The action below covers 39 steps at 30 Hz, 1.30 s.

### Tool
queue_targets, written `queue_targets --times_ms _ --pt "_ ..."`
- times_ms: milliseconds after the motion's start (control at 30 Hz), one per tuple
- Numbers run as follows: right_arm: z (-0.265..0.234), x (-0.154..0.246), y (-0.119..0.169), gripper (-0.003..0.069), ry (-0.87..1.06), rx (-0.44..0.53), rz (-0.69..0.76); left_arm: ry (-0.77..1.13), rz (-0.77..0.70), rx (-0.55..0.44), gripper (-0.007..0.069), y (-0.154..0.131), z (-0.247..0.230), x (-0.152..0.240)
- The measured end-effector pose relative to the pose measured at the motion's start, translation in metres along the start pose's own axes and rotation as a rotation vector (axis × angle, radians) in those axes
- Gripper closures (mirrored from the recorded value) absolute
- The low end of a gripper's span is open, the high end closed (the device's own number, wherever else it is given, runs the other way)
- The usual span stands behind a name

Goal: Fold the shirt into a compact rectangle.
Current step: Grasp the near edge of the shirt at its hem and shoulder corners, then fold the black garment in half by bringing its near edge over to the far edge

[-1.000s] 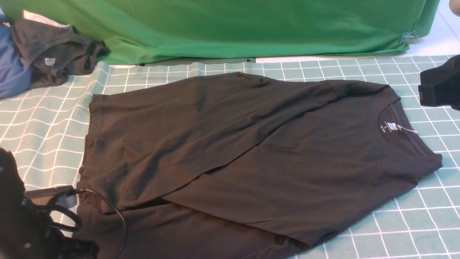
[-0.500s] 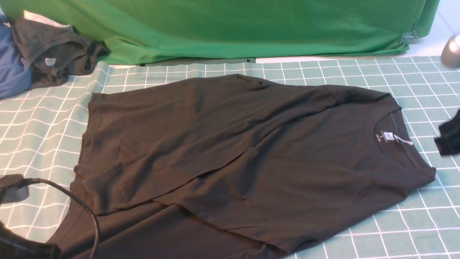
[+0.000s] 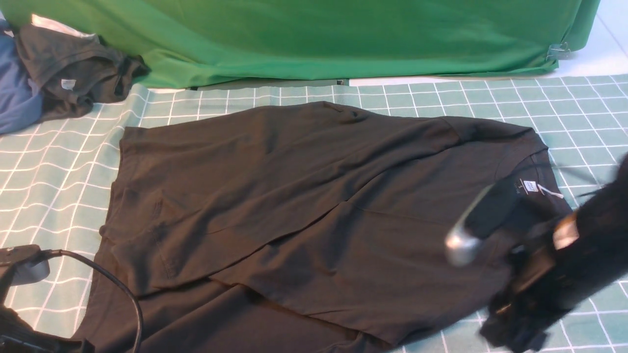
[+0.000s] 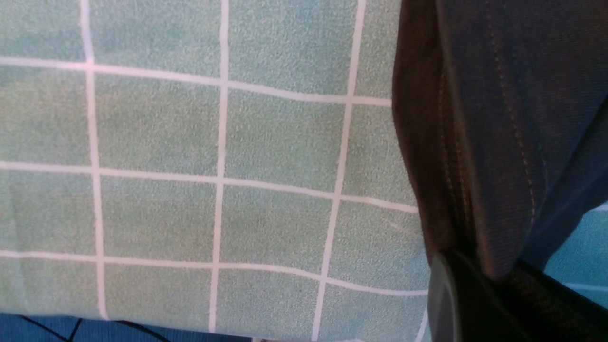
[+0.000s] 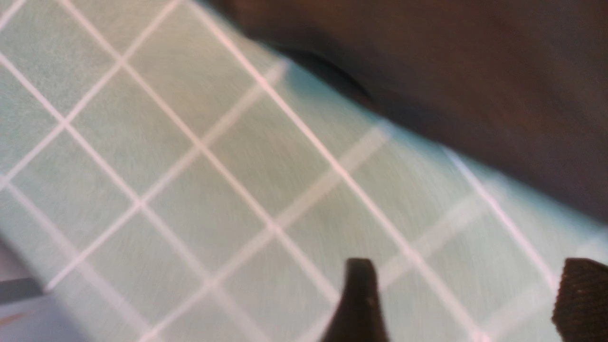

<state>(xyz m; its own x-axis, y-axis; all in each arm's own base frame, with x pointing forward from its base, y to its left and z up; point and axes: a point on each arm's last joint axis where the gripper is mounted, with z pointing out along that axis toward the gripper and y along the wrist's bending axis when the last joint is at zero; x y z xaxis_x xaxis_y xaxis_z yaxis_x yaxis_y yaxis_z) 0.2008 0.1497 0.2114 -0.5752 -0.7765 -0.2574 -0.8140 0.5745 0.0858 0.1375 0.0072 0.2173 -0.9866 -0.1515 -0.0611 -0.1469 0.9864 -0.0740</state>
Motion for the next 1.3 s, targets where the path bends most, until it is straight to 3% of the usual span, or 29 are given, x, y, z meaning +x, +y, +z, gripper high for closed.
queue_targets --times_ms 233,467,600,633,667,700,767,1000,1300 --pt "0.045 -0.019 0.003 0.0124 0.021 0.107 -0.203 -0.003 0.016 0.004 0.0621 0.0 0.0 0.0" --pt "0.068 -0.023 -0.004 0.0133 0.035 0.132 -0.242 -0.019 0.013 0.008 0.0621 -0.001 0.0 -0.002" --pt "0.071 -0.023 -0.002 0.0249 0.048 0.124 -0.25 -0.038 0.008 0.018 0.062 -0.002 0.0 -0.003" --pt "0.071 -0.023 -0.002 0.0367 0.052 0.12 -0.249 -0.044 0.003 0.028 0.062 -0.003 0.0 -0.004" --pt "0.071 -0.023 -0.002 0.0401 0.053 0.121 -0.25 -0.044 0.002 0.029 0.062 -0.003 0.0 -0.004" --pt "0.071 -0.023 -0.002 0.0514 0.054 0.125 -0.253 -0.045 0.002 0.03 0.0619 -0.003 0.0 -0.004" --pt "0.068 -0.021 -0.002 0.0596 0.064 0.128 -0.258 -0.042 0.001 0.032 0.0619 -0.003 0.0 -0.004" --pt "0.026 -0.008 0.008 0.0623 0.094 0.108 -0.166 -0.024 -0.002 0.056 0.0619 -0.006 -0.011 0.004" --pt "-0.012 0.014 0.029 0.0624 0.167 -0.01 -0.094 -0.122 0.012 0.066 0.0619 -0.006 -0.034 0.027"
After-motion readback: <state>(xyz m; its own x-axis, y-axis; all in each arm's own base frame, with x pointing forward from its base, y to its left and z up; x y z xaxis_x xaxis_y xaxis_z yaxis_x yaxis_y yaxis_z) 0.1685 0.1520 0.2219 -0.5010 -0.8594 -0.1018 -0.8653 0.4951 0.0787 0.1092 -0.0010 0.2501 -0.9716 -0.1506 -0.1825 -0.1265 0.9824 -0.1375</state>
